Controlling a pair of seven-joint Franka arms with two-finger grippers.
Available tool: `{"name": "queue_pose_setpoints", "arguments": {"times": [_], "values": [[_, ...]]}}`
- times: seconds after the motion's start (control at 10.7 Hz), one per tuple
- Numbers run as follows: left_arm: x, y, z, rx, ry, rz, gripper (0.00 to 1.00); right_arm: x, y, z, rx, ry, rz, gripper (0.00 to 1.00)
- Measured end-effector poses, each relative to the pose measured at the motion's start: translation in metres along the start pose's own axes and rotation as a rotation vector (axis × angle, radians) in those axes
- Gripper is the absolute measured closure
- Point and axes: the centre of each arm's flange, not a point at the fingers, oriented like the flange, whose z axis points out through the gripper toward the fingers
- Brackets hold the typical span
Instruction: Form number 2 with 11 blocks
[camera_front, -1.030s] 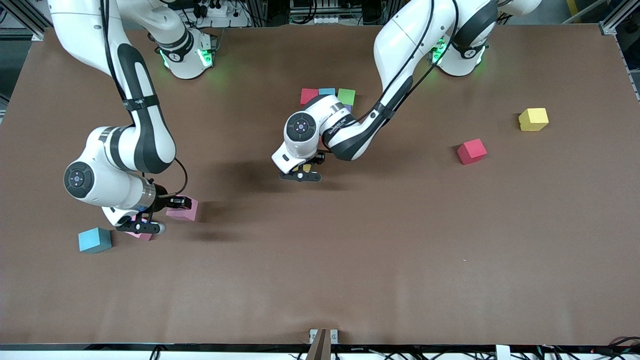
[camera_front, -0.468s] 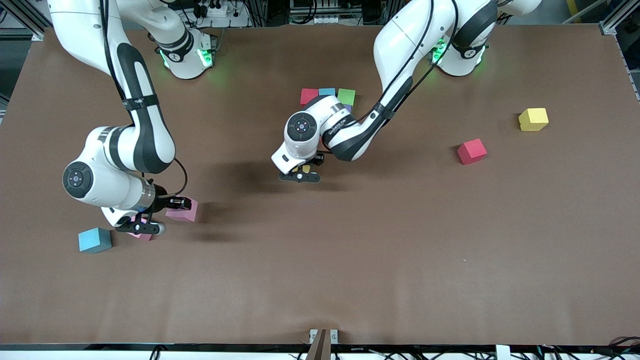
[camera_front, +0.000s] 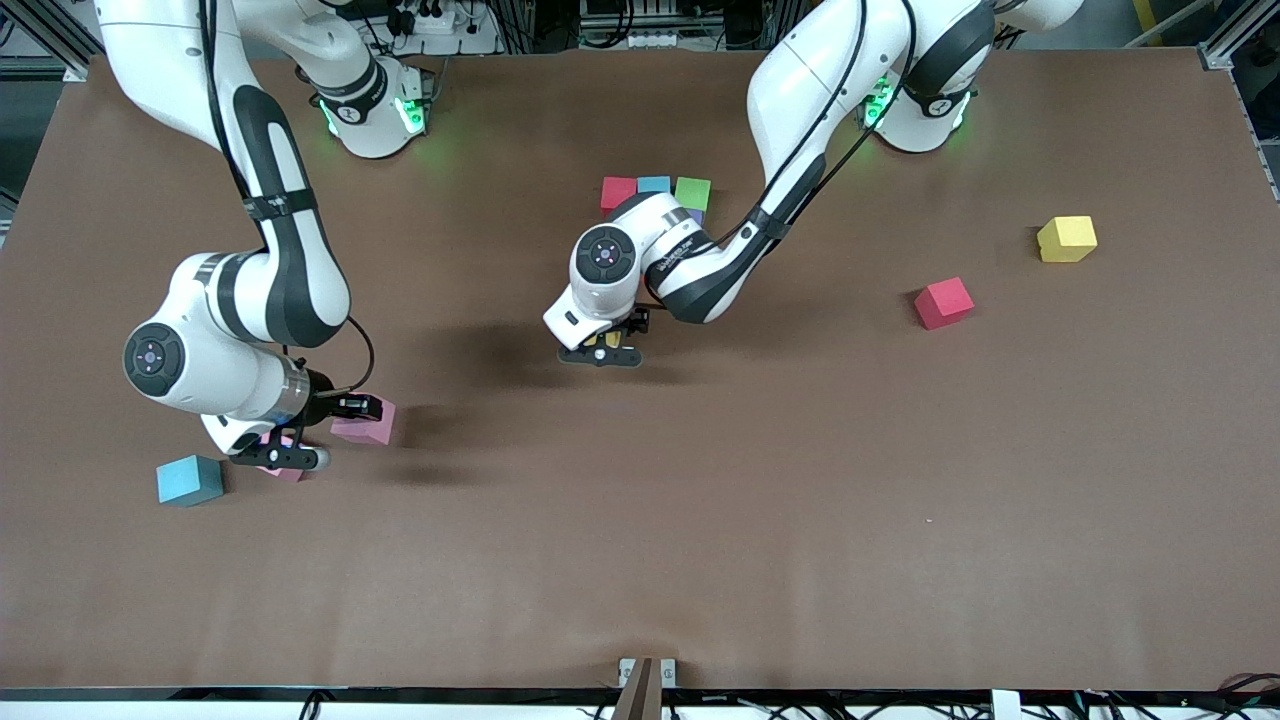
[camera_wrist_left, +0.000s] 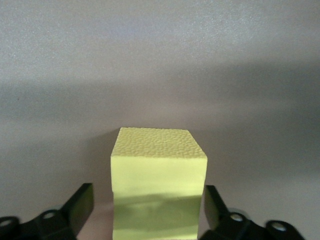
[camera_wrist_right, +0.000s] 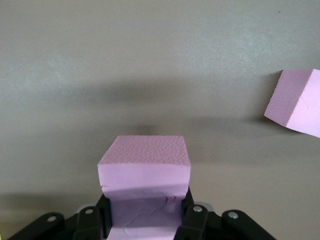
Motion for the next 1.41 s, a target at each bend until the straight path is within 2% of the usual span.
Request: {"name": "queue_pose_setpoints", "arguments": {"times": [0.28,0.47,0.66,0.84,1.12,1.41], "values": [[0.002,0.004,-0.011,-0.02,0.021,0.002,0.0,0.0,0.0,0.0,0.0,0.0,0.001,0.46],[0.004,0.012,-0.051,-0.059,0.065,-0.031,0.0,0.0,0.0,0.0,0.0,0.001,0.001,0.46],[0.009,0.007,-0.103,-0.063,0.104,-0.127,0.0,0.0,0.0,-0.001,0.0,0.002,0.001,0.46],[0.028,-0.029,-0.153,0.005,0.131,-0.202,0.0,0.001,-0.002,-0.003,0.001,0.006,-0.003,0.46],[0.067,-0.124,-0.193,0.166,0.099,-0.271,0.0,-0.006,-0.039,0.001,0.001,0.002,-0.068,0.46],[0.081,-0.215,-0.219,0.212,0.078,-0.282,0.0,-0.027,-0.104,0.011,-0.007,-0.006,-0.186,0.46]]}}
